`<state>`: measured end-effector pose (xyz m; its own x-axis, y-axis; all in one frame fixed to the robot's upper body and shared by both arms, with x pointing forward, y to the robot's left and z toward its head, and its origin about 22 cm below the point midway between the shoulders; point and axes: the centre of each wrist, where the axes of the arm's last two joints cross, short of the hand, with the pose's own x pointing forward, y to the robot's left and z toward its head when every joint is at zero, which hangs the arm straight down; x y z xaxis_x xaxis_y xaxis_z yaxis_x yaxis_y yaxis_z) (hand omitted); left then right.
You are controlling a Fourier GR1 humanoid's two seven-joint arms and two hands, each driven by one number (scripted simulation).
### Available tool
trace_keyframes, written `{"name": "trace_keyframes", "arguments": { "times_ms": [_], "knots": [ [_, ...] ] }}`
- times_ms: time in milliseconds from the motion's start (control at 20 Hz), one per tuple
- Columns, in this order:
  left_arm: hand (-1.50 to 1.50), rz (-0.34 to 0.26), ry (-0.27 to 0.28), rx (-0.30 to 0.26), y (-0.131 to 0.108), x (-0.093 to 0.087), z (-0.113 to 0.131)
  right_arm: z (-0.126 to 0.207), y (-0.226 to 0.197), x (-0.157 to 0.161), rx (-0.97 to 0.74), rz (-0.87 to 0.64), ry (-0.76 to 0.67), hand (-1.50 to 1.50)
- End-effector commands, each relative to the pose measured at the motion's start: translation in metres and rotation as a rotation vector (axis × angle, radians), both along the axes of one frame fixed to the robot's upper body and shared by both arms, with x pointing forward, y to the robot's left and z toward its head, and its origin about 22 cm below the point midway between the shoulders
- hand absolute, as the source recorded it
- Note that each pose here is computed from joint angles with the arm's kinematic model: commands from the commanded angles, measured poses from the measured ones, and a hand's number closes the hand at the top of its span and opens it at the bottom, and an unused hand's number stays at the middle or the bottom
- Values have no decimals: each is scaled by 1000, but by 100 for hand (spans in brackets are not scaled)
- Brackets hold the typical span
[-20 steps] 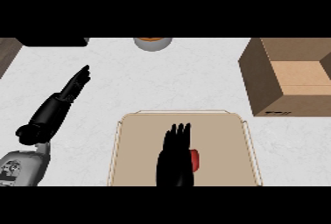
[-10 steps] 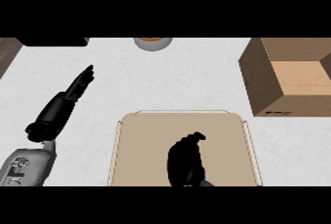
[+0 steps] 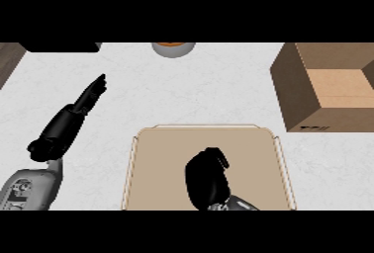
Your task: Pick the bell pepper from the tray and place it in the cardboard box
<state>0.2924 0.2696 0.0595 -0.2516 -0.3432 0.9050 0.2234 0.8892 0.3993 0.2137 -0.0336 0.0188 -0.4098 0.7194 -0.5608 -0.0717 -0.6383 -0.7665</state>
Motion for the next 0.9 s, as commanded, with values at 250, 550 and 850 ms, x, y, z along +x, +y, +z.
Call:
{"name": "trace_keyframes", "arguments": {
  "times_ms": [250, 550, 850],
  "knots": [
    [0, 7, -15, -15, -2, -1, 4, 27, -28, -56, 556, 603, 382, 150],
    [0, 46, -10, -7, 6, -5, 2, 80, -98, -52, 719, 886, 294, 150],
    [0, 51, -23, -16, 1, -7, 7, 124, -171, -35, 886, 883, 174, 150]
  ]
}}
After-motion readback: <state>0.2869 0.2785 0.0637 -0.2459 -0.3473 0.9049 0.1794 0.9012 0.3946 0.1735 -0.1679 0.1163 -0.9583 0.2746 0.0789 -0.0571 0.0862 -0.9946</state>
